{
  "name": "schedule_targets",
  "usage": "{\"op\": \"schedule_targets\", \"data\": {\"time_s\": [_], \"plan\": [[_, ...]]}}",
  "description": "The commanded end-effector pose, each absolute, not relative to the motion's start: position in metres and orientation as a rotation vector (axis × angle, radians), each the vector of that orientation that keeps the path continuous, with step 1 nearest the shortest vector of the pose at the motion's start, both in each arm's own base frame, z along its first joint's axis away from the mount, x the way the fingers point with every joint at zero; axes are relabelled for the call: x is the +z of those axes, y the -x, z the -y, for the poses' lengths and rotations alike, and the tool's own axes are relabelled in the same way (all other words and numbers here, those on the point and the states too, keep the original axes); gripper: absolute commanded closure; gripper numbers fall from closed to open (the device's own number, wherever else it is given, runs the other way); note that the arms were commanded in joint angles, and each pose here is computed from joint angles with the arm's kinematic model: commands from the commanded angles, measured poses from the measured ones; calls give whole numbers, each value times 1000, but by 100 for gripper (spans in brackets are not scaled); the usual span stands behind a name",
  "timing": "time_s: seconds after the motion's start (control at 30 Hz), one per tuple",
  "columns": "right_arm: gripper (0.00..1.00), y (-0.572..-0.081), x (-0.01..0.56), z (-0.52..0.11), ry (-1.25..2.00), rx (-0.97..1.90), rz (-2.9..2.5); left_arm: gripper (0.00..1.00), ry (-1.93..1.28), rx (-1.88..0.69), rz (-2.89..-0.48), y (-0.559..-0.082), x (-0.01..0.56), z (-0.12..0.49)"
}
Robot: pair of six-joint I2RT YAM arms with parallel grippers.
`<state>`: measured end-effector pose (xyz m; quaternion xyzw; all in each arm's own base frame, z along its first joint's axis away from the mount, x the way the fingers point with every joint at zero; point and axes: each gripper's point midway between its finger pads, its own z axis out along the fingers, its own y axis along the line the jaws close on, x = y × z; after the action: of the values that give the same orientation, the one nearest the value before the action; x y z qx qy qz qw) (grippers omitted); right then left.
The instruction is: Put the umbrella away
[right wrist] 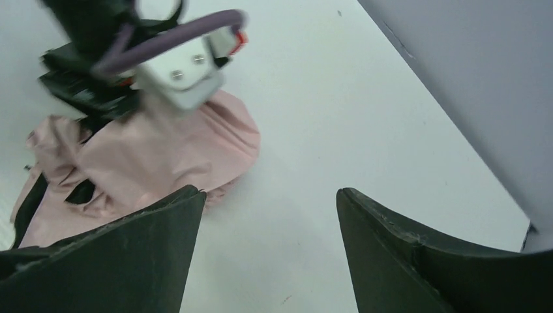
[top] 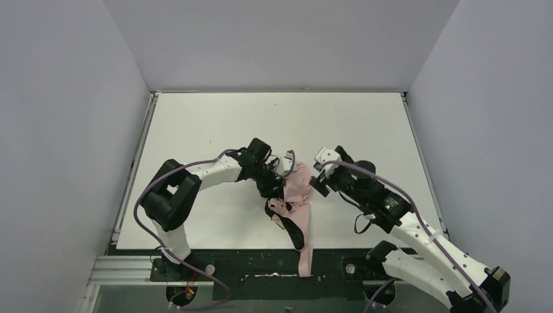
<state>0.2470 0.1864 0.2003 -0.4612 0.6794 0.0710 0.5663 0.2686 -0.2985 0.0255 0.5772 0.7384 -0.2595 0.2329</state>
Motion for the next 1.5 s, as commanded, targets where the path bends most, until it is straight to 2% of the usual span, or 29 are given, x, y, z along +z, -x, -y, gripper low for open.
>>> {"op": "schedule_targets", "data": {"time_s": [0.0, 0.2, 0.43, 0.63, 0.83, 0.97, 1.23, 1.47], "plan": [[24, -288, 219, -157, 706, 214, -1823, 100, -1637, -551, -1790, -279, 49, 310], [20, -336, 220, -151, 616, 387, -1887, 100, -1741, -328, -1616, -276, 45, 309], [19, -357, 210, -176, 854, 450, -1839, 100, -1812, -51, -1418, -284, 41, 311], [19, -339, 179, -192, 1177, 572, -1897, 100, -1755, 161, -1284, -298, 43, 302], [20, -295, 151, -208, 1459, 714, -1936, 100, -1781, 203, -1259, -298, 37, 300], [20, -280, 136, -217, 1522, 763, -1960, 100, -1804, 215, -1252, -297, 32, 299], [20, -293, 103, -217, 1541, 692, -2072, 100, -1809, 239, -1224, -295, 31, 300], [20, -279, 55, -217, 1617, 727, -2211, 100, -1760, 271, -1228, -299, 34, 303]]}}
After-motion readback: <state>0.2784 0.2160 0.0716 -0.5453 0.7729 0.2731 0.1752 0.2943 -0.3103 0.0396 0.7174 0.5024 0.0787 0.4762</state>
